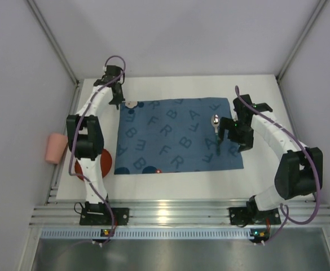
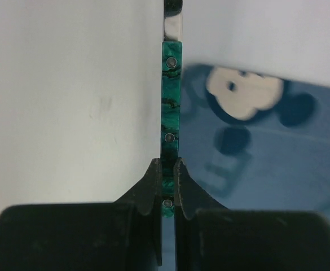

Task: Set the dinner table for one person

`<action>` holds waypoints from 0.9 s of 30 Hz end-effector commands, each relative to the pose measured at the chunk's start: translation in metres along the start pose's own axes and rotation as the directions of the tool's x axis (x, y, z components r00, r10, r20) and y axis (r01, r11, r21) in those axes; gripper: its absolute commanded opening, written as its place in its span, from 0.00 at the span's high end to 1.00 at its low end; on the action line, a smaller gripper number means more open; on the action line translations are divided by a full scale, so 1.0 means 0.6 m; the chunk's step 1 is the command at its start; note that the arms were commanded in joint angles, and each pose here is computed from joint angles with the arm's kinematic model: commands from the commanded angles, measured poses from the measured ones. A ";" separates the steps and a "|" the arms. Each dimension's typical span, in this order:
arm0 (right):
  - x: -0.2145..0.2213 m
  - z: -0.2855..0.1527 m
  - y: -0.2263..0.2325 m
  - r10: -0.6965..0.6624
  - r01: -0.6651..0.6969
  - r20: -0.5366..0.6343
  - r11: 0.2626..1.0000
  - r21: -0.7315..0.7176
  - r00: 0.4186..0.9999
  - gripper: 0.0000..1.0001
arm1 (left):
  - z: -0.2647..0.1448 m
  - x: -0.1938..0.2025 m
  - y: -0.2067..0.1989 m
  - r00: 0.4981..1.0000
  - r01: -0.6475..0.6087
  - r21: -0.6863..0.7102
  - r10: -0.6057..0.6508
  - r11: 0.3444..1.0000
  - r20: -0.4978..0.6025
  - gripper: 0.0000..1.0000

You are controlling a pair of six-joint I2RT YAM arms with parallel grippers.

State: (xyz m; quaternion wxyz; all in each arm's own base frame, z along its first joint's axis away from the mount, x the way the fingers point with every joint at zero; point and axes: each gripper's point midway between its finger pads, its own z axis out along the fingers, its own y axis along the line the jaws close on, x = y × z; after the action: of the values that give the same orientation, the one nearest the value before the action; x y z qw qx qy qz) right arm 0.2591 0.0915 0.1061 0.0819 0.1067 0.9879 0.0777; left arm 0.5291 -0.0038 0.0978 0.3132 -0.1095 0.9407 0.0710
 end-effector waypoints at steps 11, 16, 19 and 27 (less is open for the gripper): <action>0.029 -0.098 0.021 -0.059 0.077 0.141 0.988 -0.132 0.988 0.00 | -0.274 0.229 -0.071 0.986 0.162 0.094 -0.164 0.982 0.016 1.00; 0.083 -0.108 0.014 -0.050 0.071 0.130 0.983 -0.169 0.990 0.00 | -0.252 0.329 -0.088 0.985 0.171 0.136 -0.169 0.976 -0.025 1.00; 0.115 -0.106 0.010 -0.060 0.080 0.112 0.980 -0.180 0.992 0.00 | -0.237 0.350 -0.090 0.993 0.119 0.118 -0.117 0.986 -0.024 1.00; 0.147 -0.100 -0.008 -0.068 0.085 0.108 0.982 -0.168 0.992 0.00 | -0.209 0.358 -0.092 1.000 0.006 0.095 -0.004 0.995 -0.022 1.00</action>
State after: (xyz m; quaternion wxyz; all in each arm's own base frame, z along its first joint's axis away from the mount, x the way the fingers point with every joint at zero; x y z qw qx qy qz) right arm 0.1692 0.0971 0.1459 0.1377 0.0657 0.9771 0.1482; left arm 0.2806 -0.1105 0.0506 0.2613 -0.1120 0.9582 0.0323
